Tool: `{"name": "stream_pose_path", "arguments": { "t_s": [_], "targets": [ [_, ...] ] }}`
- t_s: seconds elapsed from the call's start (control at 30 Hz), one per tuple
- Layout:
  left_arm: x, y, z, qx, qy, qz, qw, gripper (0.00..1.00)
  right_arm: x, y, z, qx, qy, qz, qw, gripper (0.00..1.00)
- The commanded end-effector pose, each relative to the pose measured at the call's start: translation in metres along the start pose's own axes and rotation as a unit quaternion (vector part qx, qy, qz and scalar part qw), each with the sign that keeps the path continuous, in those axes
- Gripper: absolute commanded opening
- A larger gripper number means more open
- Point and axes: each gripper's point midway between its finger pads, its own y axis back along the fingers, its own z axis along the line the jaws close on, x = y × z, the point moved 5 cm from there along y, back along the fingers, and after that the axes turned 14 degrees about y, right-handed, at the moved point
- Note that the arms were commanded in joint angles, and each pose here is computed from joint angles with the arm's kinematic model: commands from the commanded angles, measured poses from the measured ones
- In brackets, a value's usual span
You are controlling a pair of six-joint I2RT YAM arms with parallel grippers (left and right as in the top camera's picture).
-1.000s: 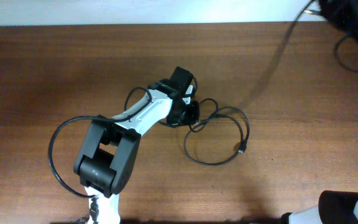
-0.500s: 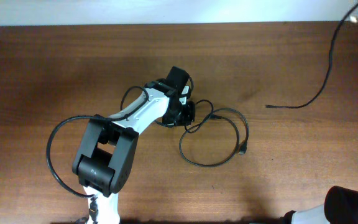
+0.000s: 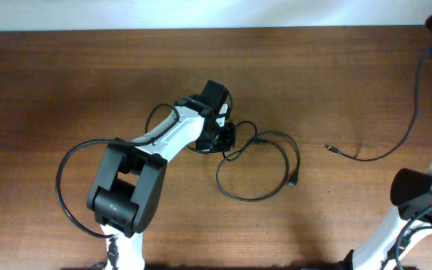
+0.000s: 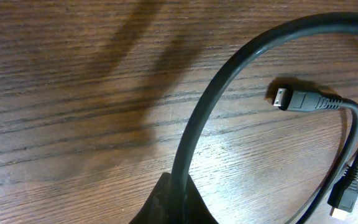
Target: Untangle cables
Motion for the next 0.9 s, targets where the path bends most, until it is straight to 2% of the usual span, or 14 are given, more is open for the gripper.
{"name": "stream_pose_path", "arguments": {
  "t_s": [0.0,0.17,0.33,0.57,0.63,0.73,0.87],
  "targets": [
    [0.001,-0.001,-0.001,0.003,-0.009,0.005,1.0,0.0,-0.01,-0.021,-0.046,0.113,-0.011,-0.017,0.993,0.04],
    [0.0,-0.001,-0.001,0.004,-0.009,0.004,1.0,0.0,-0.011,-0.047,-0.08,0.134,-0.036,0.001,0.99,0.04],
    [-0.001,-0.001,-0.002,0.006,-0.004,0.002,1.0,0.0,-0.009,-0.062,-0.087,0.09,-0.051,0.021,0.994,0.04],
    [-0.001,-0.001,-0.002,0.006,0.001,0.001,1.0,0.0,-0.043,-0.062,-0.091,0.111,-0.014,-0.062,0.992,0.04],
    [-0.001,-0.001,-0.002,0.006,0.001,0.001,1.0,0.0,-0.053,-0.057,-0.104,0.161,-0.024,-0.094,0.982,0.04],
    [-0.001,-0.001,-0.002,0.006,0.001,0.002,1.0,0.0,-0.06,-0.052,-0.12,0.206,-0.018,-0.11,0.972,0.04],
    [0.0,-0.001,-0.003,0.009,0.001,0.004,1.0,0.0,-0.061,-0.053,-0.124,0.203,-0.005,-0.107,0.973,0.04]
  ]
}}
